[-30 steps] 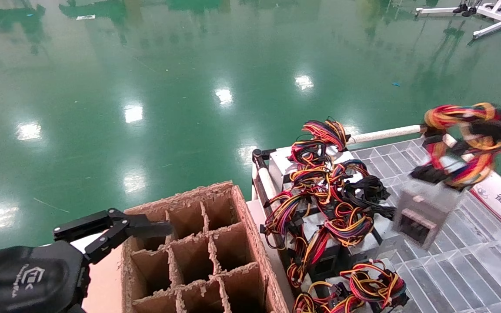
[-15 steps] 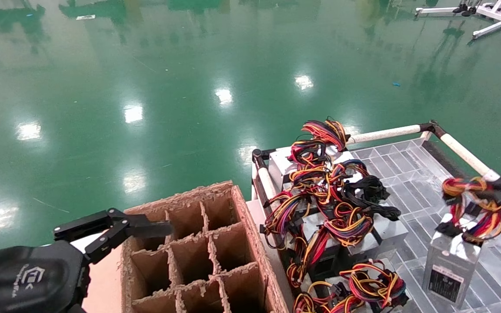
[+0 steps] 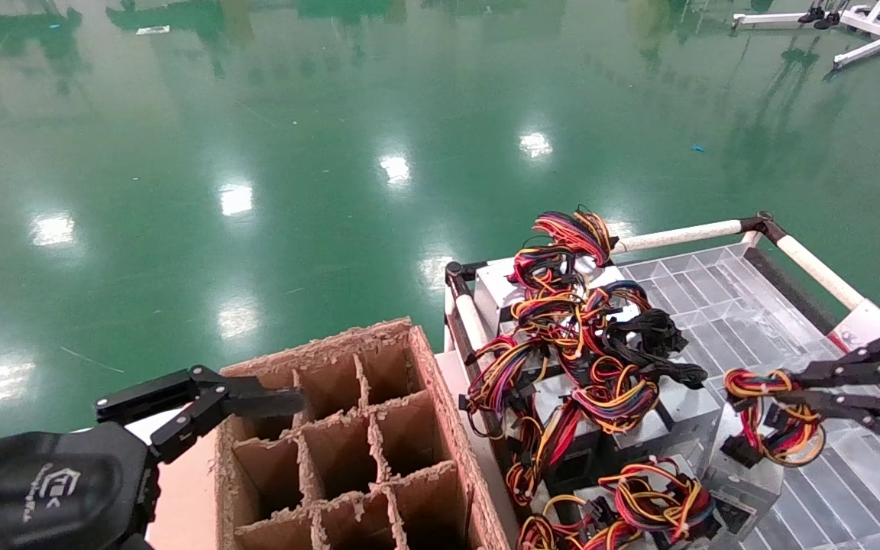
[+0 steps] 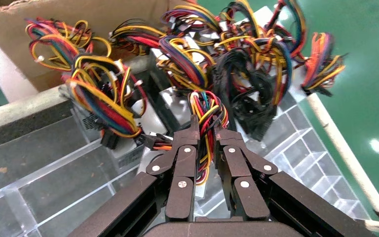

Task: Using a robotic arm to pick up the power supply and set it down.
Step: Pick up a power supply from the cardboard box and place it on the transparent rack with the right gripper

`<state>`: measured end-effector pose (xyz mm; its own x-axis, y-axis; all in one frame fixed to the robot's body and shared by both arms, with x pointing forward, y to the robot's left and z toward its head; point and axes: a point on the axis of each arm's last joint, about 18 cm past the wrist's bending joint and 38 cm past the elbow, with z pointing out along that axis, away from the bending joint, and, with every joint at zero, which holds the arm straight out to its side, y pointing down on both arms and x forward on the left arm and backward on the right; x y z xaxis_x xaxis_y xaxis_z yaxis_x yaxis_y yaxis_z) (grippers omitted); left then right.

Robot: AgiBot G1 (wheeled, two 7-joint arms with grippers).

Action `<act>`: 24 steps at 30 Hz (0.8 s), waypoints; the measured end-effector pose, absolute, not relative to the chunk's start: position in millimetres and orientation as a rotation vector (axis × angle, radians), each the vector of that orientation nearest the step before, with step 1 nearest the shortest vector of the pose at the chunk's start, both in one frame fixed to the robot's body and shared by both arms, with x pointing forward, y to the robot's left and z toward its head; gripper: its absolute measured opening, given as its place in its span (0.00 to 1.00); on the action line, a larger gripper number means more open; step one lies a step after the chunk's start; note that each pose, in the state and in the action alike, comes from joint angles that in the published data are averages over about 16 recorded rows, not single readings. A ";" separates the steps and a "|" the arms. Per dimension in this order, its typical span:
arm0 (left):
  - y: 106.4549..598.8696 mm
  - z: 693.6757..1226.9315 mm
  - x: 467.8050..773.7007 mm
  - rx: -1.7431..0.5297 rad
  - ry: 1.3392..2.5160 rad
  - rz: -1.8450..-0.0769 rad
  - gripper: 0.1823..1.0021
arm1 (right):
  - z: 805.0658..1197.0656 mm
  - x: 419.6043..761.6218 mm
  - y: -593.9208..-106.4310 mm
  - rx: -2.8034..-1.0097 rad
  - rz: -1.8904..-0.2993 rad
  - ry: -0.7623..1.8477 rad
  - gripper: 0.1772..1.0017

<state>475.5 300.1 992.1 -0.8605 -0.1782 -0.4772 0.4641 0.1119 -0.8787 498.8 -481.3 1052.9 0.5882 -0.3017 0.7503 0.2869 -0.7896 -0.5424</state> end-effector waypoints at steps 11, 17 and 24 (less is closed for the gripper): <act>300.1 992.1 475.5 0.277 1.925 -1.799 1.00 | 1044.0 494.5 -495.9 -2.287 -1.170 0.048 0.06; 300.1 992.1 475.5 0.277 1.925 -1.799 1.00 | 1042.0 486.9 -507.2 -2.337 -1.171 0.084 0.05; 300.1 992.1 475.5 0.277 1.925 -1.799 1.00 | 1043.6 485.8 -510.1 -2.374 -1.161 0.097 0.05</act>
<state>475.5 300.1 992.1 -0.8605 -0.1782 -0.4772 0.4641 0.1119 -0.8787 485.8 -510.1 1043.6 0.6356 -0.2712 0.7229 0.1476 -0.8763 -0.4586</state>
